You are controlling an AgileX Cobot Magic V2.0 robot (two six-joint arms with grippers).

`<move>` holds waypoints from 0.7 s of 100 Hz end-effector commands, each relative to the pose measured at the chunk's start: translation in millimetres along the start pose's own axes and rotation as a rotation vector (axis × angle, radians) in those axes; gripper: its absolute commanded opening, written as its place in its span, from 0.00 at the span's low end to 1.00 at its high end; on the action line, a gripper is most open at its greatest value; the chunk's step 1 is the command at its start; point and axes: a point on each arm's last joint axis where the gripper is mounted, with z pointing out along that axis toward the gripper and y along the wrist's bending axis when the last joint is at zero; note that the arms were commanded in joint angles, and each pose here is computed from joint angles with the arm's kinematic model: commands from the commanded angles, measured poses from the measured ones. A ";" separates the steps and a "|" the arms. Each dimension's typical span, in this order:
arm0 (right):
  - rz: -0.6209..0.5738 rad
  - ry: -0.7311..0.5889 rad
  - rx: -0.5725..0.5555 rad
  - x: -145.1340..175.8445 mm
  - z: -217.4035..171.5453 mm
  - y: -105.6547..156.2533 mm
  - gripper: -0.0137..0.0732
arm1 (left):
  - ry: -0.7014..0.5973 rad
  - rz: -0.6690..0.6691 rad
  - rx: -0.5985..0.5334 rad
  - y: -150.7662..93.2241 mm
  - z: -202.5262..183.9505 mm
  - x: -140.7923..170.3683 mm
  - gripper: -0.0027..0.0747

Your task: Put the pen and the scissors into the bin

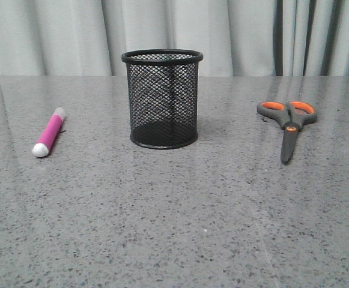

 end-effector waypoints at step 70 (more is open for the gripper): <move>0.308 0.147 -0.122 -67.4 1.6 21.5 0.09 | 0.030 -0.346 0.124 -24.7 -8.6 -66.7 0.01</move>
